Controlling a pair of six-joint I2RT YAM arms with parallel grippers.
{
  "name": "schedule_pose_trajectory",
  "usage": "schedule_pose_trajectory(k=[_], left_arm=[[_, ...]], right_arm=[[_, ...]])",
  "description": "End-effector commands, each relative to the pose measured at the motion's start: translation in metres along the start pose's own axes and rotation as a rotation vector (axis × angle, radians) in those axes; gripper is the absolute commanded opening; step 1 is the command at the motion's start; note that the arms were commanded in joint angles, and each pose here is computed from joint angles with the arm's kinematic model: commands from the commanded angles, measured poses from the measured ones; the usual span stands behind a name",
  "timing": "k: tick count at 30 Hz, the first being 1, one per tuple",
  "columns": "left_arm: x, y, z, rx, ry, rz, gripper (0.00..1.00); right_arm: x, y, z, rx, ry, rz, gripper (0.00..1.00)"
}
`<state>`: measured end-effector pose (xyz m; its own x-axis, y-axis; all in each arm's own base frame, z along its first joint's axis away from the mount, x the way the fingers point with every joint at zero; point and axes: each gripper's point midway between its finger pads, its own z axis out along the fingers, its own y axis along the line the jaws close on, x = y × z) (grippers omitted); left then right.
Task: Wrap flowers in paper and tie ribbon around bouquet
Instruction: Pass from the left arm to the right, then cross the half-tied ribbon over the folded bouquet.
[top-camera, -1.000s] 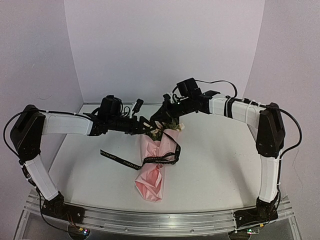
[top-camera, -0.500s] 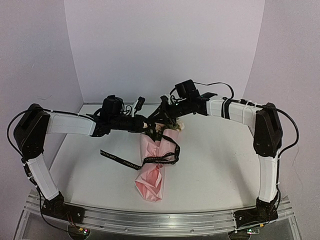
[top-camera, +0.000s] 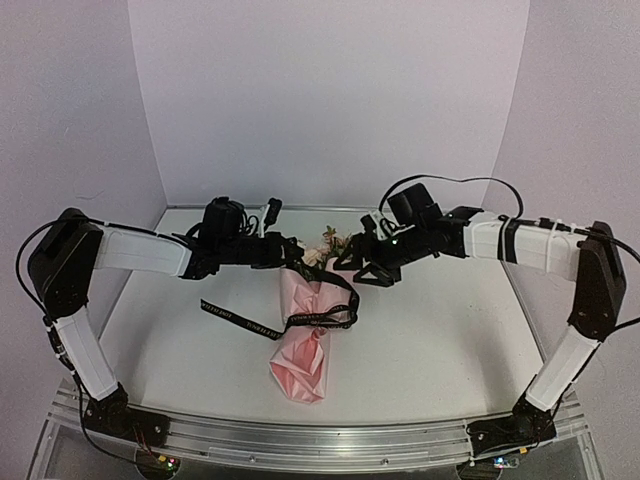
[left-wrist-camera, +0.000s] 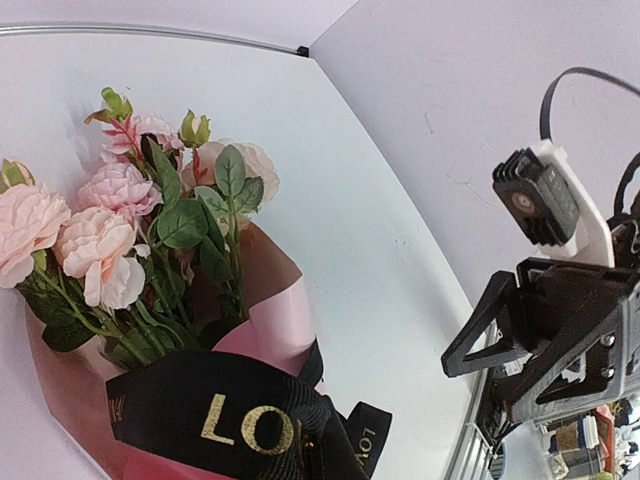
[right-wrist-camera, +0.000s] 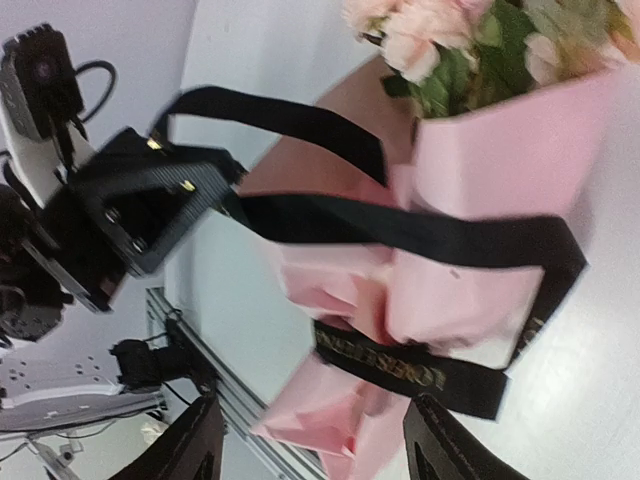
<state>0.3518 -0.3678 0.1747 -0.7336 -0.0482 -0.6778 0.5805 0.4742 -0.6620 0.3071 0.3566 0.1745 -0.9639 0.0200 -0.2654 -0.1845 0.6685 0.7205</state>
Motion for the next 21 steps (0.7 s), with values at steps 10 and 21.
schedule_pose_trajectory(k=[10, 21], left_arm=[[-0.026, -0.022, -0.017, 0.013, -0.07, 0.034, 0.0], [-0.023, -0.02, -0.016, 0.0, -0.052, 0.033, 0.0]], right_arm=[[0.055, -0.09, 0.033, 0.313, -0.007, -0.262, 0.55], [0.032, -0.1, 0.052, 0.39, -0.094, -0.274, 0.34]])
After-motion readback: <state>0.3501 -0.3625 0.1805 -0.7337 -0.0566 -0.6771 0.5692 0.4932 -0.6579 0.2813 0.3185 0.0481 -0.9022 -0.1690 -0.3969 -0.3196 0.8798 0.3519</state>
